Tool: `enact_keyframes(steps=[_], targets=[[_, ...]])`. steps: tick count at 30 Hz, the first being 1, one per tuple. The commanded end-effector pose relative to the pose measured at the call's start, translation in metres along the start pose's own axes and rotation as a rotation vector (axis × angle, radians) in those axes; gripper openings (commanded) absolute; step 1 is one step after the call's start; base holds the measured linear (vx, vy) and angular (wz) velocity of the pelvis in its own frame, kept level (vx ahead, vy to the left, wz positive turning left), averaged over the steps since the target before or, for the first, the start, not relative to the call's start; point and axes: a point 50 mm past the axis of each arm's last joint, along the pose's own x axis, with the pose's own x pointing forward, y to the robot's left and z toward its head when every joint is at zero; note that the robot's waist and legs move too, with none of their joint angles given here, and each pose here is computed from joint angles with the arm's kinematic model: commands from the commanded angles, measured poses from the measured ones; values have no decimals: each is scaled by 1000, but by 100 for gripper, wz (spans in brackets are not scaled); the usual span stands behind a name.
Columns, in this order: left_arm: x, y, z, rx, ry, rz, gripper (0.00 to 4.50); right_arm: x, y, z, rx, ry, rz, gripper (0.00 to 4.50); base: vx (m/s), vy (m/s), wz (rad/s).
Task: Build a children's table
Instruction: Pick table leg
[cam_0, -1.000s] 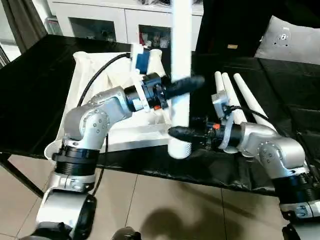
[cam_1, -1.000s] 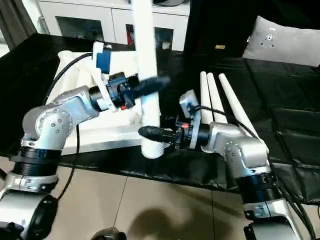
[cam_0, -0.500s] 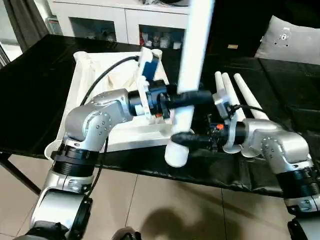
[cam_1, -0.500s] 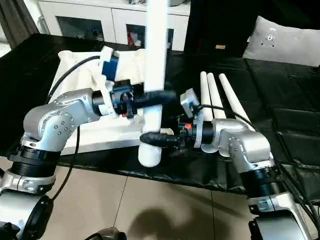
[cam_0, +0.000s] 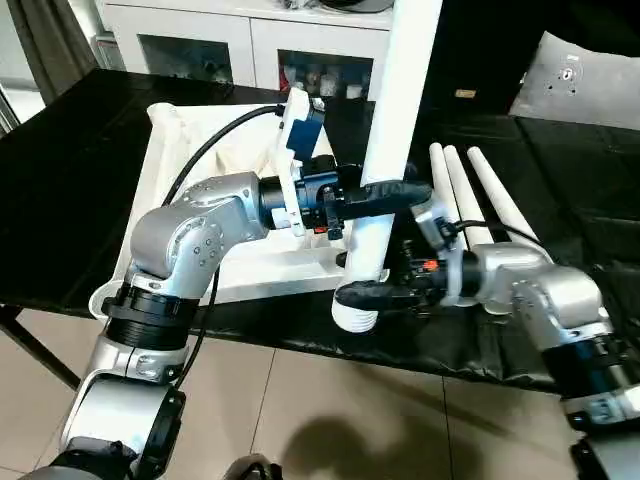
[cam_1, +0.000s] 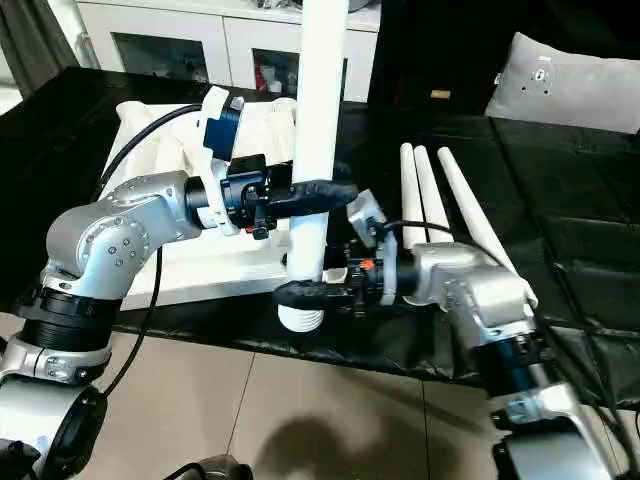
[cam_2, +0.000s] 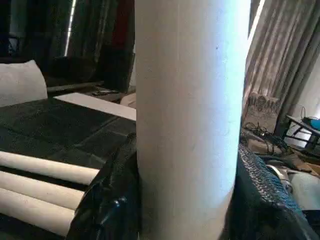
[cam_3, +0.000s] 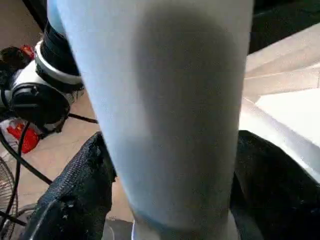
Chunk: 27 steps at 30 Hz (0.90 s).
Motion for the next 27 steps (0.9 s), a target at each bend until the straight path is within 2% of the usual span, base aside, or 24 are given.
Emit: enact_keyframes(steps=[1,9,10,13,15,18,21,24,27], targets=[[4,-3,6,36,5,-31,182,-2,0,7,-33,-6,4,369,0,0,0],[3,-3,5,34,11,-28,182,-1,2,8,-32,-23,32,369,0,0,0],[3,-3,5,34,9,-28,182,-1,1,8,-31,-19,32,340,0,0,0],[3,-3,5,35,8,-30,182,-1,1,7,-30,-17,28,330,0,0,0],[4,-3,5,35,10,-33,182,-1,0,6,-27,-19,24,295,0,0,0],[3,-3,5,34,13,-33,182,-1,-1,6,-25,-17,20,286,0,0,0],[3,-3,4,34,16,-32,182,0,-1,4,-22,-13,19,248,0,0,0],[3,-2,5,35,15,-32,182,1,-1,3,-20,-8,17,239,0,0,0],[3,-2,5,36,15,-32,182,1,-1,2,-20,-6,17,208,0,0,0]])
